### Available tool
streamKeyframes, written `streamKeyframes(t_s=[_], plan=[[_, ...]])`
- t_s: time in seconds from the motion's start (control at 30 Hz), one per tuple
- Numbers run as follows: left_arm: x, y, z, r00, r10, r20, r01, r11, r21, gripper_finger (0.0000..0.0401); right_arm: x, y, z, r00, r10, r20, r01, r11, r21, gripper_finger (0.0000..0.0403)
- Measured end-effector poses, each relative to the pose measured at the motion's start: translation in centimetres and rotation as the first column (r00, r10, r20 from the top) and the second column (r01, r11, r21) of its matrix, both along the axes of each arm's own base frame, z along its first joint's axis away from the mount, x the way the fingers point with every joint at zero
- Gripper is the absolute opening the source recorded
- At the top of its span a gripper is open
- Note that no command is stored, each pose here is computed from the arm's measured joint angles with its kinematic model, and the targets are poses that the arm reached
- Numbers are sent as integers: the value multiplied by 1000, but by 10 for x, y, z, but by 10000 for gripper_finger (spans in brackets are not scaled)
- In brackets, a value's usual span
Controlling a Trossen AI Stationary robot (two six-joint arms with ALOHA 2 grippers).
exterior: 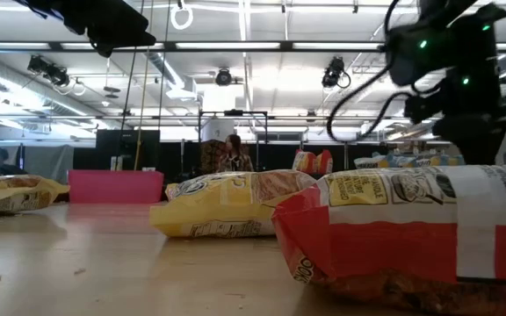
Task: Sort Maruchan noodles
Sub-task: Put the red noodle pack into the blue bin
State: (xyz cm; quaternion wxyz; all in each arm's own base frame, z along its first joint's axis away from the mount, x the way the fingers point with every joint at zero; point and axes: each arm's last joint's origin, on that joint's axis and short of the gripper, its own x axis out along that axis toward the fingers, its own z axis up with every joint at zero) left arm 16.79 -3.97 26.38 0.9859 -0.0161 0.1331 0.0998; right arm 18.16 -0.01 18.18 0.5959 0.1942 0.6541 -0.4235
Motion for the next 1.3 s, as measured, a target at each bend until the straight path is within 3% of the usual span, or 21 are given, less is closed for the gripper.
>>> streamKeyframes(t_s=[0.2,0.37,0.47,0.53,0.63,0.77,0.9,1.07,1.2,1.3], plan=[[0,-1,0,1000,-14,6,15,1000,-25,189,16,-15,-23,998,10,-55,-7,998,58,217],[0,-1,0,1000,-16,6,16,1000,-26,189,43,-14,-29,992,56,115,-69,991,112,217],[0,-1,0,1000,-30,5,30,999,-30,189,70,-6,-14,952,99,291,-136,985,108,217],[0,-2,0,999,-43,6,44,998,-33,189,75,0,1,933,134,335,-173,981,91,217],[0,-2,1,999,-45,7,46,998,-34,189,84,11,22,862,185,471,-231,972,41,217],[4,-3,-2,999,-46,-4,45,998,-32,189,71,23,26,849,208,485,-233,972,-9,217],[17,-7,-11,998,-44,-33,43,999,-27,189,49,31,13,825,204,527,-234,972,-10,217],[46,-16,-27,998,-47,-30,46,999,-21,189,28,27,-5,735,183,653,-189,980,-63,217],[68,-24,-44,998,-51,-22,51,999,2,189,19,4,-17,620,108,777,-84,994,-72,219],[78,-27,-53,999,-53,-13,53,998,19,189,14,-15,-29,598,79,798,-80,996,-38,231]])
